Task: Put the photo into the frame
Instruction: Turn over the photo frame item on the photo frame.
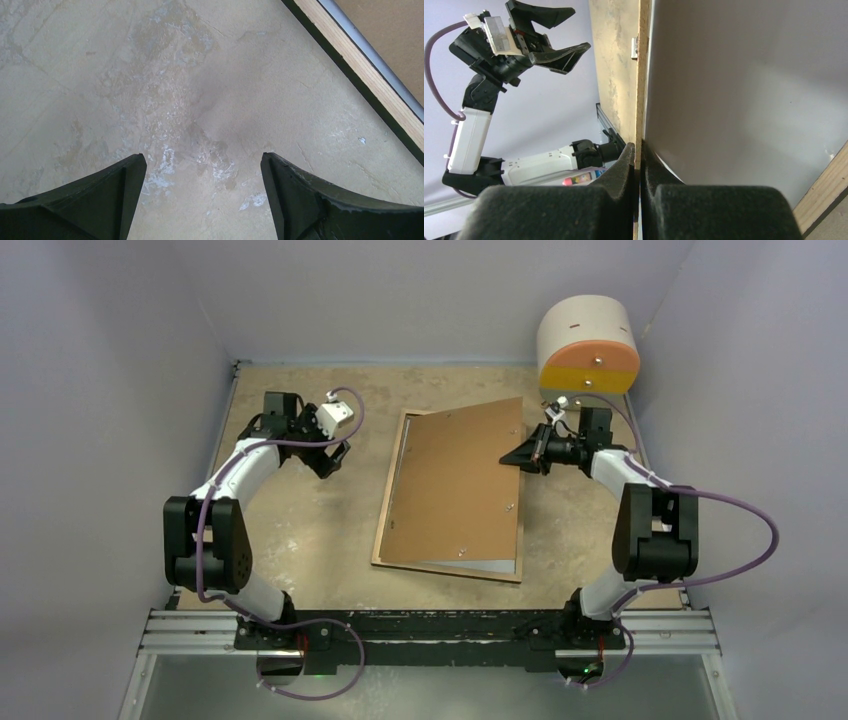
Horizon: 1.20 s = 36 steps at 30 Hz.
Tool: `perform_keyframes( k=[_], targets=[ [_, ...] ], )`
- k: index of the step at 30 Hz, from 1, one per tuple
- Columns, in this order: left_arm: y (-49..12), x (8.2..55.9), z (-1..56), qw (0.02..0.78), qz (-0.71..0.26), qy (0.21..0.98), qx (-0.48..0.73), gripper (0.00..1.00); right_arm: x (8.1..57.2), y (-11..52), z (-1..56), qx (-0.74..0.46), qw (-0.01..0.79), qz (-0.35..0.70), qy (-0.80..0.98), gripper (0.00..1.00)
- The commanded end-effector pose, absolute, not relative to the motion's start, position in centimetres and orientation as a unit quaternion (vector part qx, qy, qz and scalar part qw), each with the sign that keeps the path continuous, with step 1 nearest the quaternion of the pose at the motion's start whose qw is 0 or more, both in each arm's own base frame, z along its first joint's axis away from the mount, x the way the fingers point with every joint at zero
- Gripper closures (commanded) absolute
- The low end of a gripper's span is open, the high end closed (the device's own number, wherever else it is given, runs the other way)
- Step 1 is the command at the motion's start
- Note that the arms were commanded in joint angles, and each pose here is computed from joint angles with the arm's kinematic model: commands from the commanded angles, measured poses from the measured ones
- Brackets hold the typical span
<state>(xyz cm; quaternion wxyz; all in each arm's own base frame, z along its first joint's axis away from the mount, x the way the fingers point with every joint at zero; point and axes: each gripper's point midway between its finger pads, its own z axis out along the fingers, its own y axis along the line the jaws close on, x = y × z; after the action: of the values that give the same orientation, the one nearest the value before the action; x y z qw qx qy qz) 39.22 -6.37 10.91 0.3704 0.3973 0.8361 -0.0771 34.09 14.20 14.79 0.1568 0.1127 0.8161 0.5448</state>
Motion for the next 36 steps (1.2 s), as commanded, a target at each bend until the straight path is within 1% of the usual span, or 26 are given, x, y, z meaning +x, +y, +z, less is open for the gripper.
perform_keyframes(
  k=[1, 36],
  targets=[
    [-6.6, 39.1, 11.5, 0.376, -0.077, 0.827, 0.410, 0.10, 34.8, 14.5, 17.4, 0.061, 0.179, 0.570, 0.800, 1.00],
    [-7.0, 38.1, 11.2, 0.352, -0.090, 0.829, 0.426, 0.08, 37.0, 14.4, 14.6, 0.096, 0.173, 0.574, 0.795, 1.00]
  ],
)
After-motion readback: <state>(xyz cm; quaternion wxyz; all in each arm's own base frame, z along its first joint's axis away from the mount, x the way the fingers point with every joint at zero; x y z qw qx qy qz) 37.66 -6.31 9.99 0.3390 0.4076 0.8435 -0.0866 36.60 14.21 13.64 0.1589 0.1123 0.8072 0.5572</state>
